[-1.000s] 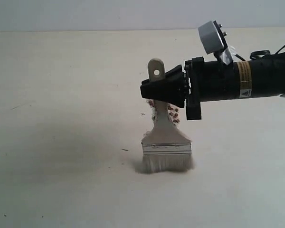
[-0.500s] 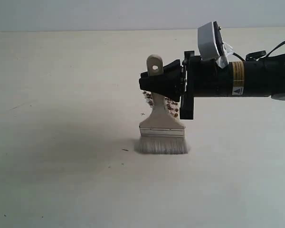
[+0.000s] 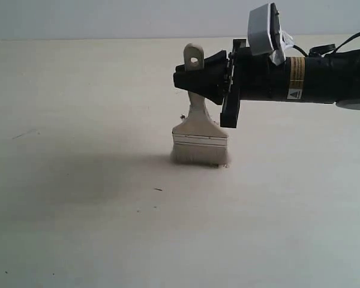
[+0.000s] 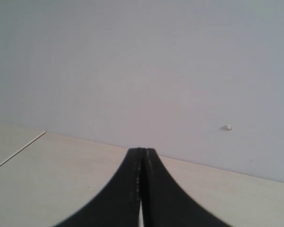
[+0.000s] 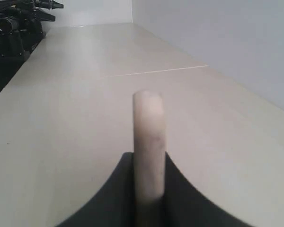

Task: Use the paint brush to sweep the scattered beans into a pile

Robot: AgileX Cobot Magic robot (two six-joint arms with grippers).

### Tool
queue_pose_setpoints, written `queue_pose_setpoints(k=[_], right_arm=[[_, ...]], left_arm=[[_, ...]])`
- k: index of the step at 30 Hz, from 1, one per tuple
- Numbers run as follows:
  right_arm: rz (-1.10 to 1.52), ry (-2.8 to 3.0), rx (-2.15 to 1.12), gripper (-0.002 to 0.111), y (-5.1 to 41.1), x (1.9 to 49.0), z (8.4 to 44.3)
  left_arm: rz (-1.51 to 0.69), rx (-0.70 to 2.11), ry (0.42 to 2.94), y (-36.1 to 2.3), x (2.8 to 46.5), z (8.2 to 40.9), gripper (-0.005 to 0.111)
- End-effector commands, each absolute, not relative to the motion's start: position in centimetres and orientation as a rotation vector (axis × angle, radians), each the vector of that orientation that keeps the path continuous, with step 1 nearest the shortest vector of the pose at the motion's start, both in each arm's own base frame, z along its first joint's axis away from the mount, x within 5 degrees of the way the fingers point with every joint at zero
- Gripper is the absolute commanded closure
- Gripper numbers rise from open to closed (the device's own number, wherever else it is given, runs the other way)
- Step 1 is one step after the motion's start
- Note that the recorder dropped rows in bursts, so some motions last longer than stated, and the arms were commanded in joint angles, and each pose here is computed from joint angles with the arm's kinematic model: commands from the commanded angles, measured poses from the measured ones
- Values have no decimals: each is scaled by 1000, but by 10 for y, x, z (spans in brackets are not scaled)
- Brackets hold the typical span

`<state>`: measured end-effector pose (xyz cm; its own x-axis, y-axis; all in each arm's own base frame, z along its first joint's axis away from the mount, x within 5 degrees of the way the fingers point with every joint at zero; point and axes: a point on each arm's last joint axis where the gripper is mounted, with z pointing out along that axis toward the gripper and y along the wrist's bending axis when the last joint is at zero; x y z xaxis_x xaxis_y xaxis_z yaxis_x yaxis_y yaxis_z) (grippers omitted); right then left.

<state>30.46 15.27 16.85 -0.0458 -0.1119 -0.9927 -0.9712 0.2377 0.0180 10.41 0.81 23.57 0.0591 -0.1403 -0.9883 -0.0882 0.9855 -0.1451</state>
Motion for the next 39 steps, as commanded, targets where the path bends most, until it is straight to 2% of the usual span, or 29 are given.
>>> queue_pose_setpoints(k=[1, 8, 15, 19, 23, 27, 34, 39], right_arm=[[986, 1409, -1082, 108, 153, 307, 171], [1007, 1422, -1063, 108, 152, 306, 175], [964, 1353, -1011, 108, 144, 303, 215], [891, 1282, -1020, 108, 142, 303, 226], [849, 1274, -1050, 108, 133, 331, 222], [857, 1326, -994, 108, 122, 384, 200], [824, 1272, -1097, 108, 127, 422, 185], [787, 1214, -1093, 108, 130, 447, 188]], left_arm=[[-45, -186, 1515, 8, 104, 235, 107], [-45, -186, 1515, 8, 104, 235, 107], [-45, -186, 1515, 8, 104, 235, 107], [-45, -186, 1515, 8, 104, 235, 107], [-45, -186, 1515, 8, 104, 235, 107], [-45, -186, 1515, 8, 104, 235, 107], [-45, -186, 1515, 8, 104, 235, 107], [-45, -186, 1515, 8, 104, 235, 107]])
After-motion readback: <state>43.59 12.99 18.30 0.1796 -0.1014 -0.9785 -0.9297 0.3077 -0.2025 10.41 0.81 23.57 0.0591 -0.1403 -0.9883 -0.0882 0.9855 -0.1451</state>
